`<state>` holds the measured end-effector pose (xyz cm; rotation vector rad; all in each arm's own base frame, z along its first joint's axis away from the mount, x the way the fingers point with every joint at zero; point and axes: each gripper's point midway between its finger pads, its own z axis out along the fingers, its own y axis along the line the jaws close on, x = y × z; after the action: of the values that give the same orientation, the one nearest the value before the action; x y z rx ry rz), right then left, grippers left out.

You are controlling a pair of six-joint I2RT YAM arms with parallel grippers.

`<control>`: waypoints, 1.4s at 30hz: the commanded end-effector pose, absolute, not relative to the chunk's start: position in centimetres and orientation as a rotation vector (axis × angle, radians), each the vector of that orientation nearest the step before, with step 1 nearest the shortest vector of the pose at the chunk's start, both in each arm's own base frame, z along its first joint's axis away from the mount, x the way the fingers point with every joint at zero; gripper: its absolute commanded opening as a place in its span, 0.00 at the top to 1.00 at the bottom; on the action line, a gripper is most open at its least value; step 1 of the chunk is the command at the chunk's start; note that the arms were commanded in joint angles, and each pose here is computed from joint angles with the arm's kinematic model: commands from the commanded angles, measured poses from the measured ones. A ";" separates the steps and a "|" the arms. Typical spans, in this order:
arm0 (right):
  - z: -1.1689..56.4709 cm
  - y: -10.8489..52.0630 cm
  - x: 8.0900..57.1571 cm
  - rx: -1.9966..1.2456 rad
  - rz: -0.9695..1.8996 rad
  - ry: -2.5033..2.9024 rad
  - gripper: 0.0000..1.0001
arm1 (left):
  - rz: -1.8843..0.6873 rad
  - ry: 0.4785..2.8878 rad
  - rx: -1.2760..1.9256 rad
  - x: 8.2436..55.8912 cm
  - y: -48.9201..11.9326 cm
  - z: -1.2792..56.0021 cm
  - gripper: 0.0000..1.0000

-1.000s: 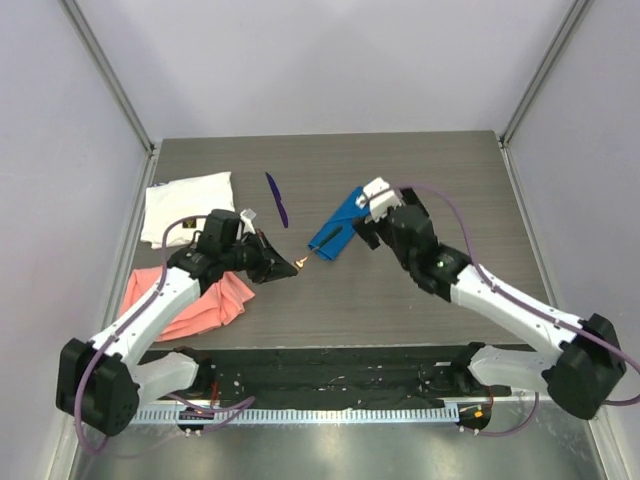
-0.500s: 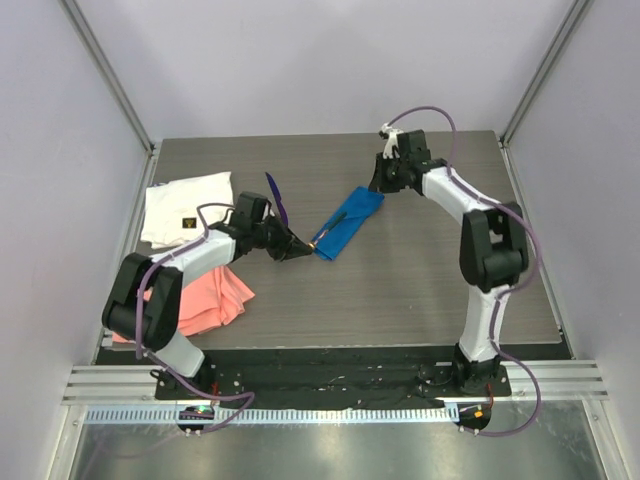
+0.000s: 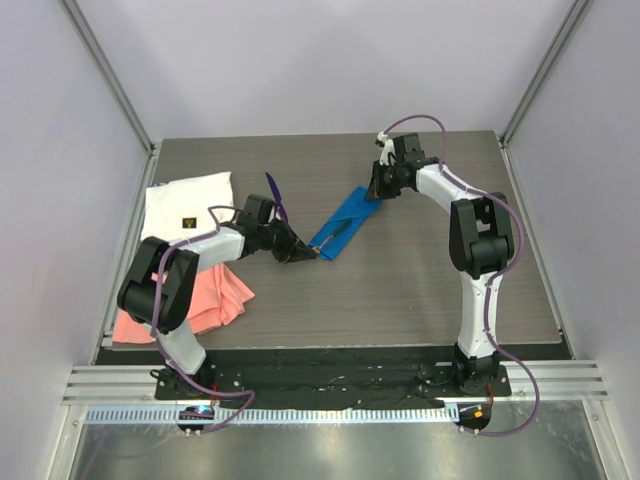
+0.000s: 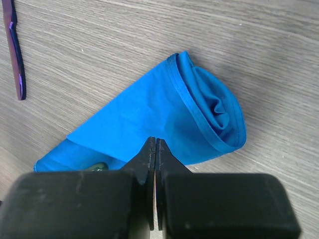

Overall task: Fold the napkin into a case and place the utensils inside
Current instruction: Insert the fork into the folded napkin.

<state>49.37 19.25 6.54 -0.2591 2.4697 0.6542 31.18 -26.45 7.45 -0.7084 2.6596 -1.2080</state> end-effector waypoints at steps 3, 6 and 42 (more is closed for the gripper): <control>8.1 20.1 50.8 -0.259 0.709 2.398 0.99 | -1.301 2.607 -0.625 32.8 -27.6 8.9 1.00; 7.4 20.1 51.2 -0.248 0.712 2.399 0.99 | -1.306 2.601 -0.636 32.4 -27.5 8.8 1.00; 7.6 18.2 53.7 -0.155 0.693 2.373 0.99 | -1.194 2.611 -0.688 32.2 -25.2 7.2 1.00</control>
<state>52.32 18.27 5.08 -0.1395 2.4379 0.7118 31.52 -25.33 5.52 -0.7404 2.6712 -1.1761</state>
